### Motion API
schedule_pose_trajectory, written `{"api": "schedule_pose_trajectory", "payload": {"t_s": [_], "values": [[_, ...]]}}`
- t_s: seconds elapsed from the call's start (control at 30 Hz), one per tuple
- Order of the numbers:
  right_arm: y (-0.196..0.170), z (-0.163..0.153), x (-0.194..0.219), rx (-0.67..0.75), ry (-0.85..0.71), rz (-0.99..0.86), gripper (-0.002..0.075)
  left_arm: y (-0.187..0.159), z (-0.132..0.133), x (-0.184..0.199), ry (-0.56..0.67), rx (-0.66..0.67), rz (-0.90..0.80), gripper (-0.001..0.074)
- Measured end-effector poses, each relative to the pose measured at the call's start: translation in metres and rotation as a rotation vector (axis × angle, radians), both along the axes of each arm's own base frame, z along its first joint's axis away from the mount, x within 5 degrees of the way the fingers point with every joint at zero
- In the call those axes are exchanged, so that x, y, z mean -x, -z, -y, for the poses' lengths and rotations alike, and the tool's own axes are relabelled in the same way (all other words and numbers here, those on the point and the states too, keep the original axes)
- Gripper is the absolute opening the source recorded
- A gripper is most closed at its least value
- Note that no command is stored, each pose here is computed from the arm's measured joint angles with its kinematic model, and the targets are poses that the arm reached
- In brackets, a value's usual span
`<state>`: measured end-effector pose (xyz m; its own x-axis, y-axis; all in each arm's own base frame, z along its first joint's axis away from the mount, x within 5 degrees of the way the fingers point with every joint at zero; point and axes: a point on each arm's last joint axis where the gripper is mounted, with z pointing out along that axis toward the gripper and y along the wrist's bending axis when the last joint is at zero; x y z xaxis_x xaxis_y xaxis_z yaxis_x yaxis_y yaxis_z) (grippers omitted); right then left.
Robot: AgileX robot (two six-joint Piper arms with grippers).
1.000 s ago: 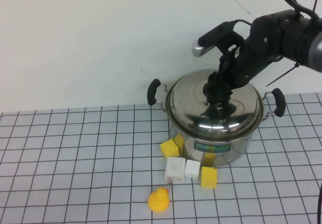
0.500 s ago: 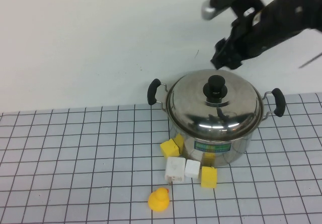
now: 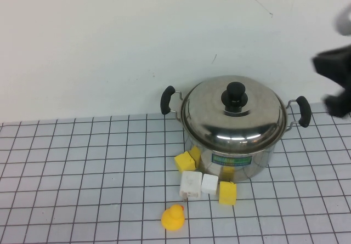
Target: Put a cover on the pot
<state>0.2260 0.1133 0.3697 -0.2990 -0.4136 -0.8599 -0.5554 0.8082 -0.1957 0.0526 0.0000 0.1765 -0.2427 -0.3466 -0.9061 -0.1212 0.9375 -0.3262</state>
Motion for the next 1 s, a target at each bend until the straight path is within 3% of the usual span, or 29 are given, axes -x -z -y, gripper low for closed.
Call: {"api": "schedule_pose_trajectory", "payload": {"t_s": [0.27, 0.47, 0.8, 1.0], "values": [[-0.014, 0.051, 0.101, 0.042, -0.008, 0.071, -0.0001, 0.0, 0.0, 0.0, 0.0, 0.0, 0.0, -0.0003], [0.022, 0.083, 0.156, 0.027, 0.026, 0.31, -0.0002, 0.0, 0.0, 0.0, 0.0, 0.0, 0.0, -0.0003], [0.109, 0.094, 0.175, -0.08, 0.074, 0.321, -0.0002, 0.0, 0.0, 0.0, 0.001, -0.004, 0.0, -0.0003], [0.159, 0.103, 0.169, -0.07, 0.294, 0.209, -0.0002, 0.0, 0.0, 0.0, 0.001, -0.004, 0.0, -0.0003]]}}
